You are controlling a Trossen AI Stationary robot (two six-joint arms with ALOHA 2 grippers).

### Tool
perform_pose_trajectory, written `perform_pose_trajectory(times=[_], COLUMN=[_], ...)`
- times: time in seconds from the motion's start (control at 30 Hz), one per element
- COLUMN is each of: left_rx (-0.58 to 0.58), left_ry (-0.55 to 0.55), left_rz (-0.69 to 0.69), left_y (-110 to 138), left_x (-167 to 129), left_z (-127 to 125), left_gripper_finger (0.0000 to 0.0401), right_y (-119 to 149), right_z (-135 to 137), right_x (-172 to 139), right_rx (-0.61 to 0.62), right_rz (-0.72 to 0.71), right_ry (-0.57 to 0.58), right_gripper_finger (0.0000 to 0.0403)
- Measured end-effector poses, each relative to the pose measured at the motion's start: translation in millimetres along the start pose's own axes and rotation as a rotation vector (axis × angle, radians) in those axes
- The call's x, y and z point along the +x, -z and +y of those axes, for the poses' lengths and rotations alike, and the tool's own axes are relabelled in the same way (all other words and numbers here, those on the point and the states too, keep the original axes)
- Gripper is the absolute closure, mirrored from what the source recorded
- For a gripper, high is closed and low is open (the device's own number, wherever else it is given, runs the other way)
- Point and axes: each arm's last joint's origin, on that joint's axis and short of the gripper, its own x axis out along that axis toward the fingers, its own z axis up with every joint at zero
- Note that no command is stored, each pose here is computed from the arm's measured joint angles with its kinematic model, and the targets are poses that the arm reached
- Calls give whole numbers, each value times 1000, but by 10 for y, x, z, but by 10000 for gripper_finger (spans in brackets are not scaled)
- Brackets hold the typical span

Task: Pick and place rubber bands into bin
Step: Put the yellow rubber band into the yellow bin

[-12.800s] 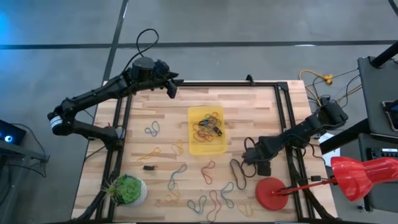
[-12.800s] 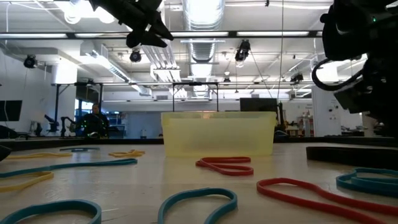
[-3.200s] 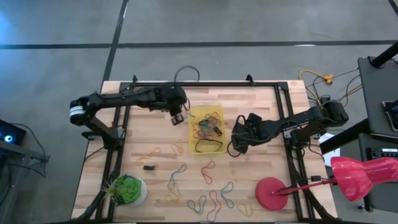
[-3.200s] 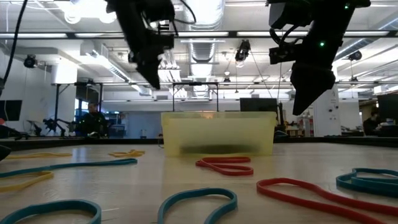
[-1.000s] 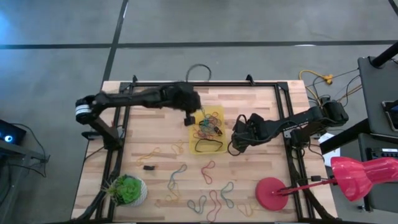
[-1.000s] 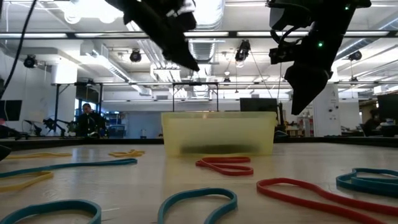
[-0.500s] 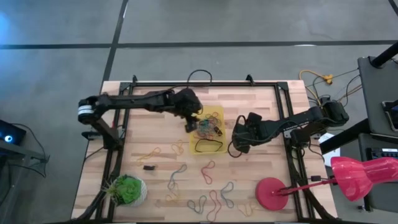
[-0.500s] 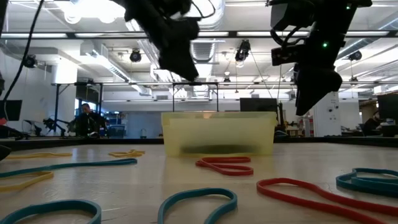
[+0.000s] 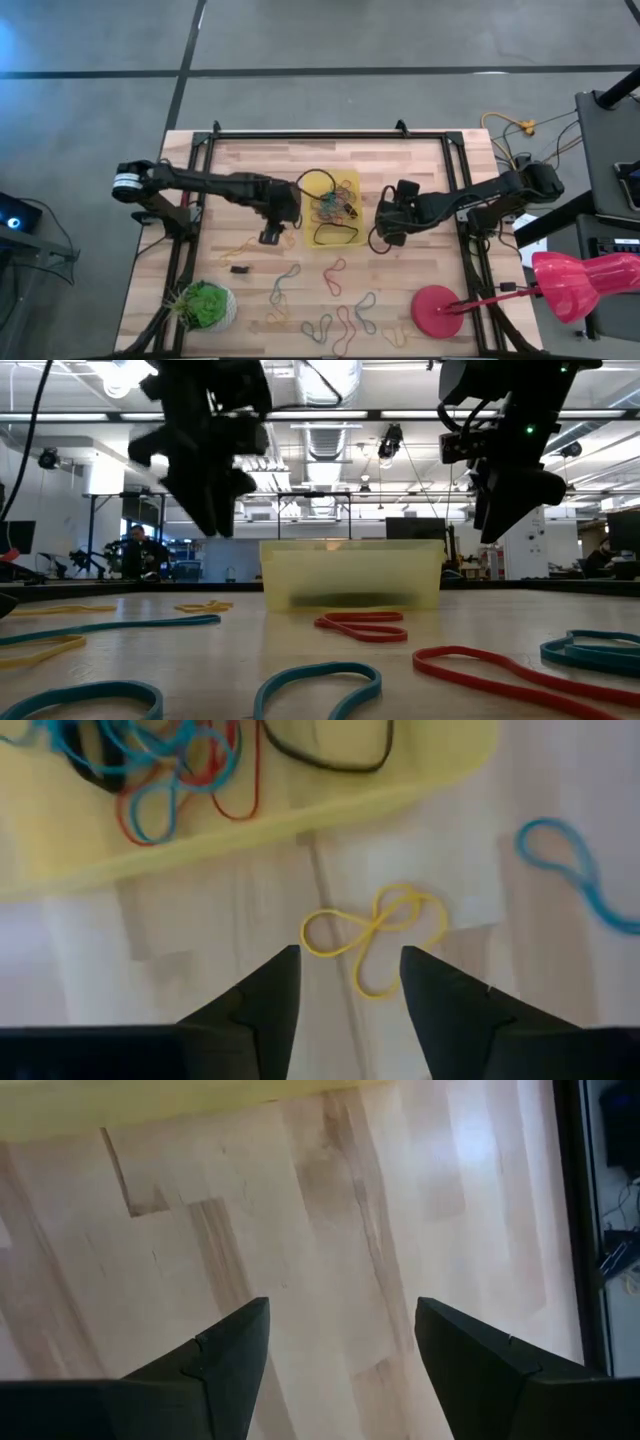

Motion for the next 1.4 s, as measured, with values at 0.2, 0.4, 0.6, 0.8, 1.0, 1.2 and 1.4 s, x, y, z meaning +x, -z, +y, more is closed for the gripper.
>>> perform_pose_trajectory(times=[0.2, 0.4, 0.6, 0.8, 1.0, 1.2, 1.4], left_rx=[99, 210, 216, 222, 221, 212, 151], left_ry=[-3, -13, 14, 46, 72, 101, 115], left_rz=[-26, -93, -122, -90, -61, 10, 61], left_y=[109, 155, 221, 243, 270, 380, 424], left_x=[257, 382, 546, 738, 870, 1036, 1084], left_z=[-61, -104, -124, -137, -138, -147, -143], left_gripper_finger=[247, 247, 247, 247, 265, 356, 396], right_y=[39, 69, 96, 99, 118, 118, 119], right_z=[-44, -71, -81, -84, -92, -95, -95], right_x=[-54, -86, -88, -90, -93, -98, -99], right_rx=[55, 66, 77, 87, 119, 127, 127], right_rz=[-19, -25, -24, -25, -10, -10, -9], right_ry=[-20, -41, -42, -42, -37, -37, -38], right_gripper_finger=[165, 165, 165, 165, 165, 165, 165])
